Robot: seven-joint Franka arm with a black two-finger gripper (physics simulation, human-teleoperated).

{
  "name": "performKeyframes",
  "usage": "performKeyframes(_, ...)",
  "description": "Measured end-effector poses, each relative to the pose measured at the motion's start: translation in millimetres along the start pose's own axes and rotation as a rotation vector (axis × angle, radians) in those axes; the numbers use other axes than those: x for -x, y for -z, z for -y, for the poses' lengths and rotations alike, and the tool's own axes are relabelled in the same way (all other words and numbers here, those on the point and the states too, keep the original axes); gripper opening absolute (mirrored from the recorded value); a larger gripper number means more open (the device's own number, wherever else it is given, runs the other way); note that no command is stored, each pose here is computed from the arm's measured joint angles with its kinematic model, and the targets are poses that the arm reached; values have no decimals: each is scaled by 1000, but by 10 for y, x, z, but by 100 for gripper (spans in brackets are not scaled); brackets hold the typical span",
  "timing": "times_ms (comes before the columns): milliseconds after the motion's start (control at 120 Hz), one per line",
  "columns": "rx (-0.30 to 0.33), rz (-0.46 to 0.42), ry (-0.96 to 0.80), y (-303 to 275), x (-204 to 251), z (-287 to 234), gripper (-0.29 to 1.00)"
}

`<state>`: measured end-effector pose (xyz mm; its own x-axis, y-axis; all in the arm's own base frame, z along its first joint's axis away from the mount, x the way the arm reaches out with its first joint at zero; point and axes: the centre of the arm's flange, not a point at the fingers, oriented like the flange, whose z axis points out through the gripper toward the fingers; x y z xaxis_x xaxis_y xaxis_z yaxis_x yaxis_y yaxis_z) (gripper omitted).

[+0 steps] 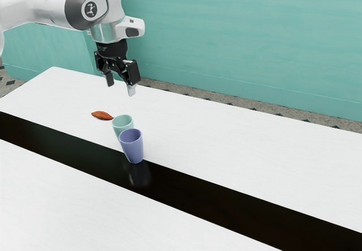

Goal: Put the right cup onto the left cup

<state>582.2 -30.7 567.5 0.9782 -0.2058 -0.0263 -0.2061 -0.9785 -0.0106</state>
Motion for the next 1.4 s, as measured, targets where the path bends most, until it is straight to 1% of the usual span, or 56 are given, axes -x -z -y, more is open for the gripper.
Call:
performKeyframes(333,-1,7,3,-109,-49,34,70)
performKeyframes(558,7,55,20,-551,-126,113,70)
performKeyframes(867,20,61,43,-1049,-283,211,69)
performKeyframes(1192,60,78,84,-1568,-388,328,60)
performKeyframes(1400,65,78,98,-1814,-482,390,51)
